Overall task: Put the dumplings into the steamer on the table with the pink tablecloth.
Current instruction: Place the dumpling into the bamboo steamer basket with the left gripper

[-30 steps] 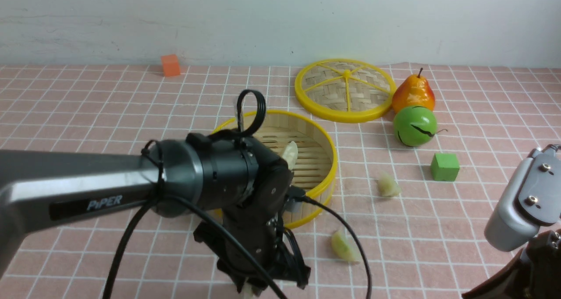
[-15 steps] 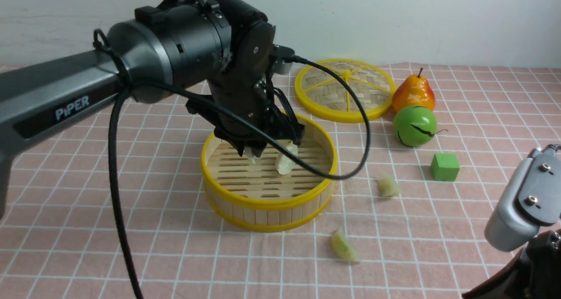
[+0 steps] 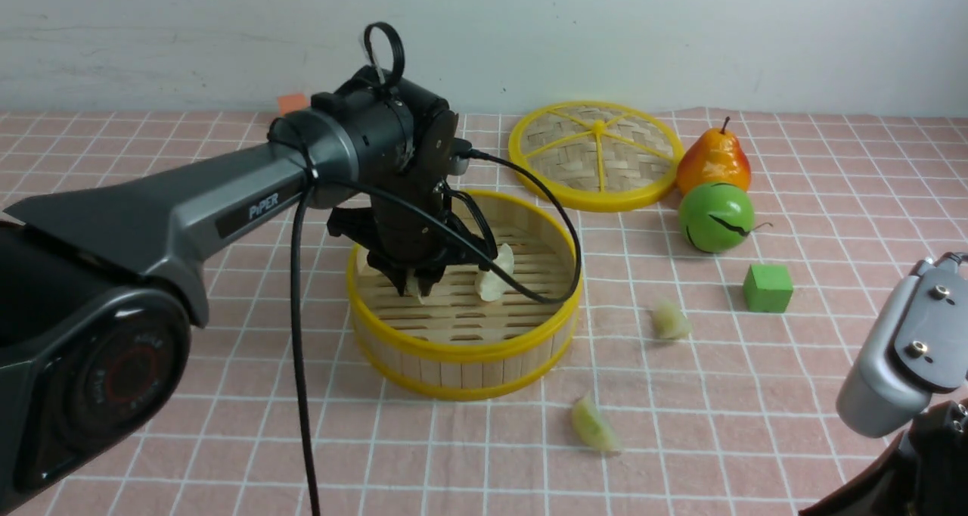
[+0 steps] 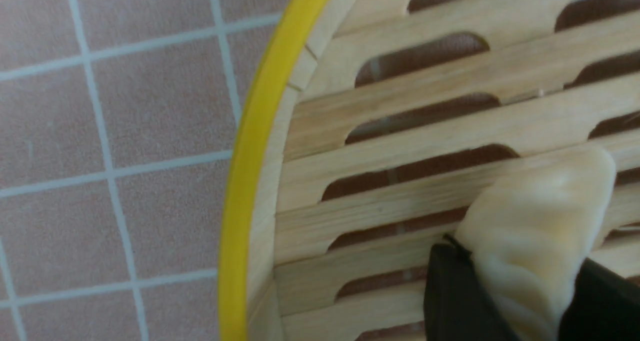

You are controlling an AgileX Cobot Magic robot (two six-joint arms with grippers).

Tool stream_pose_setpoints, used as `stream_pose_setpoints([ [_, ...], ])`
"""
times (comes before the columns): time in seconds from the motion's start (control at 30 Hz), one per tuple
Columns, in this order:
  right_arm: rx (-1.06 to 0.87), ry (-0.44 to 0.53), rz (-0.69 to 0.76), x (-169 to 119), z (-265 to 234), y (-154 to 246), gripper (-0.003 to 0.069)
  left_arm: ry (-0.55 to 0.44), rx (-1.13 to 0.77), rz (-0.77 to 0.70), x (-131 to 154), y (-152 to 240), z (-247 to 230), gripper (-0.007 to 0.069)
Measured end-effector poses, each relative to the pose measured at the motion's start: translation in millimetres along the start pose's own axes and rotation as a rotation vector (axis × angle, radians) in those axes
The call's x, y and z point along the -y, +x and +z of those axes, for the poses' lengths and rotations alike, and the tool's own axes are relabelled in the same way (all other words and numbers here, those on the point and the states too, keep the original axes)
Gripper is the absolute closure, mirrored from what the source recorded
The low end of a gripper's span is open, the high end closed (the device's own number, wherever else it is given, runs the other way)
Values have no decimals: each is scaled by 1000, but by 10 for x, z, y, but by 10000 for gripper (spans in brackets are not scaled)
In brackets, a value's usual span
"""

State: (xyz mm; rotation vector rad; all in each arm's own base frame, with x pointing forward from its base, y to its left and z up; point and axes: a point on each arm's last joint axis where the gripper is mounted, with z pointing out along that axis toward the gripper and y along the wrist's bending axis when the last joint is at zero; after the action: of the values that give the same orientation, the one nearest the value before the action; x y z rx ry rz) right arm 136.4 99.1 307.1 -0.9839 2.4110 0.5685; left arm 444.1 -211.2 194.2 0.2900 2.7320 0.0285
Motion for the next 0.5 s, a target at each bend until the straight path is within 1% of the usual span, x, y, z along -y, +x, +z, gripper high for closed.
stream_pose_setpoints([
  [0.03, 0, 0, 0, 0, 0, 0, 543, 1, 1, -1, 2, -3, 1, 393],
  [0.17, 10, 5, 4, 5, 0, -9, 538, -1, 6, 1, 2, -10, 7, 277],
  [0.2, 19, 9, 11, 7, -6, -20, 536, 0, 8, 1, -1, -14, -12, 237],
  [0.27, 44, 25, 28, 16, -39, -75, 532, -3, 6, -1, -13, -13, -75, 194],
  [0.3, 48, 26, 27, 16, -45, -83, 531, -2, 8, -1, -14, -16, -87, 190],
  [0.37, 72, 51, 42, 31, -108, -173, 529, -1, 19, -7, -40, -29, -257, 171],
  [0.47, 100, 102, 57, 93, -215, -423, 526, 14, 105, -23, -141, -78, -913, 165],
  [0.5, 101, 104, 57, 97, -217, -437, 526, 14, 107, -23, -149, -74, -955, 167],
])
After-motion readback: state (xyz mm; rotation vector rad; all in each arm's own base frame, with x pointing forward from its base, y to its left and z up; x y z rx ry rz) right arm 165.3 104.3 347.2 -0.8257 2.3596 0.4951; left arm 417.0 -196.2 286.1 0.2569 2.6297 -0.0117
